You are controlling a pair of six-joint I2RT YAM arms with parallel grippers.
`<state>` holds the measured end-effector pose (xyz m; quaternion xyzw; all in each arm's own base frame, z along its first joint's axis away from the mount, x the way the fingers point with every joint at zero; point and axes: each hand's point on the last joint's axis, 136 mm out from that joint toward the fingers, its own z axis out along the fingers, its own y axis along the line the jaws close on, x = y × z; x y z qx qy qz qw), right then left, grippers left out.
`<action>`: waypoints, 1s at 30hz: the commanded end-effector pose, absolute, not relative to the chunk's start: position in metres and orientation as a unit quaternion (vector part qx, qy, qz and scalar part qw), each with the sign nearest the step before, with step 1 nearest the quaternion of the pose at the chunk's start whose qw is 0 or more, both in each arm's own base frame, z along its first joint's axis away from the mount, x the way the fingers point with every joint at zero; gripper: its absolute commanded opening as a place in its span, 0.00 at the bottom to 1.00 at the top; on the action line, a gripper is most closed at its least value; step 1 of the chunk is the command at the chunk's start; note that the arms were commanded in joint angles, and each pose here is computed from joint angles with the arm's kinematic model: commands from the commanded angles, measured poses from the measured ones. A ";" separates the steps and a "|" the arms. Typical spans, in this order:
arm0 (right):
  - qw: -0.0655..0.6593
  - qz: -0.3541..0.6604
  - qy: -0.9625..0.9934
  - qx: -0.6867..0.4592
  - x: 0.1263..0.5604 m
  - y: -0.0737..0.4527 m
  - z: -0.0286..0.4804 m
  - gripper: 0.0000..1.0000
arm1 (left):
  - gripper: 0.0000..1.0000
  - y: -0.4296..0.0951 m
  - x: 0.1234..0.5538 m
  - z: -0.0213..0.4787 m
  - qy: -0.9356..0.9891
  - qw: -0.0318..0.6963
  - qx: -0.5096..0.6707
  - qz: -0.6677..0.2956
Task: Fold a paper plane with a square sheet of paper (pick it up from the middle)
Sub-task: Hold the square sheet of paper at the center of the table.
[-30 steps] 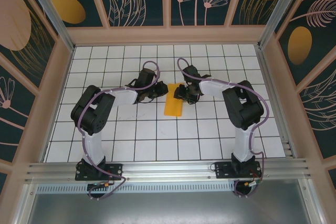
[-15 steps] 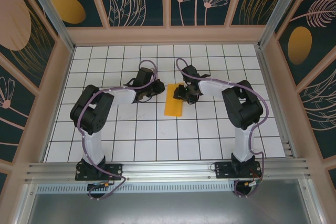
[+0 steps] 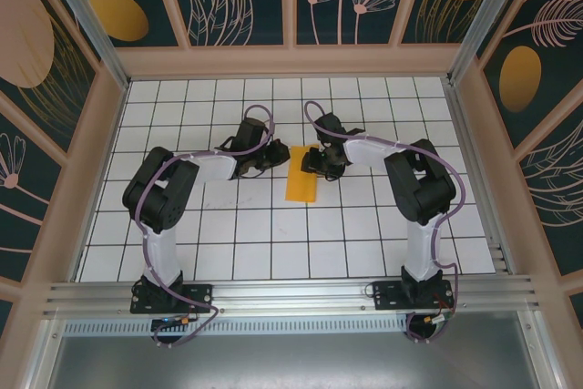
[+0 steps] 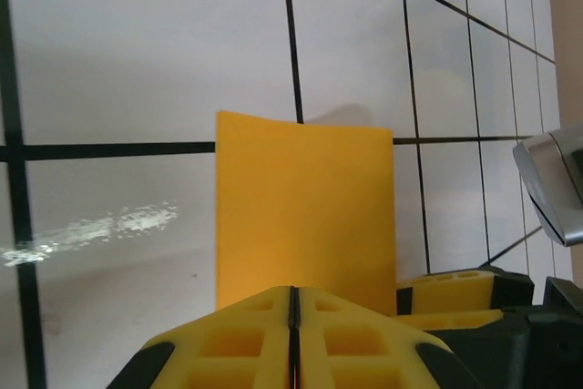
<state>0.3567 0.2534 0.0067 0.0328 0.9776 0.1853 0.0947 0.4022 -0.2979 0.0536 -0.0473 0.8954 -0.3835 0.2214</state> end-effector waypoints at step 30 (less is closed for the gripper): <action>0.016 0.064 0.997 0.030 0.314 0.207 -0.099 0.49 | 0.05 -0.306 0.383 -0.006 0.928 0.133 -0.033 -0.348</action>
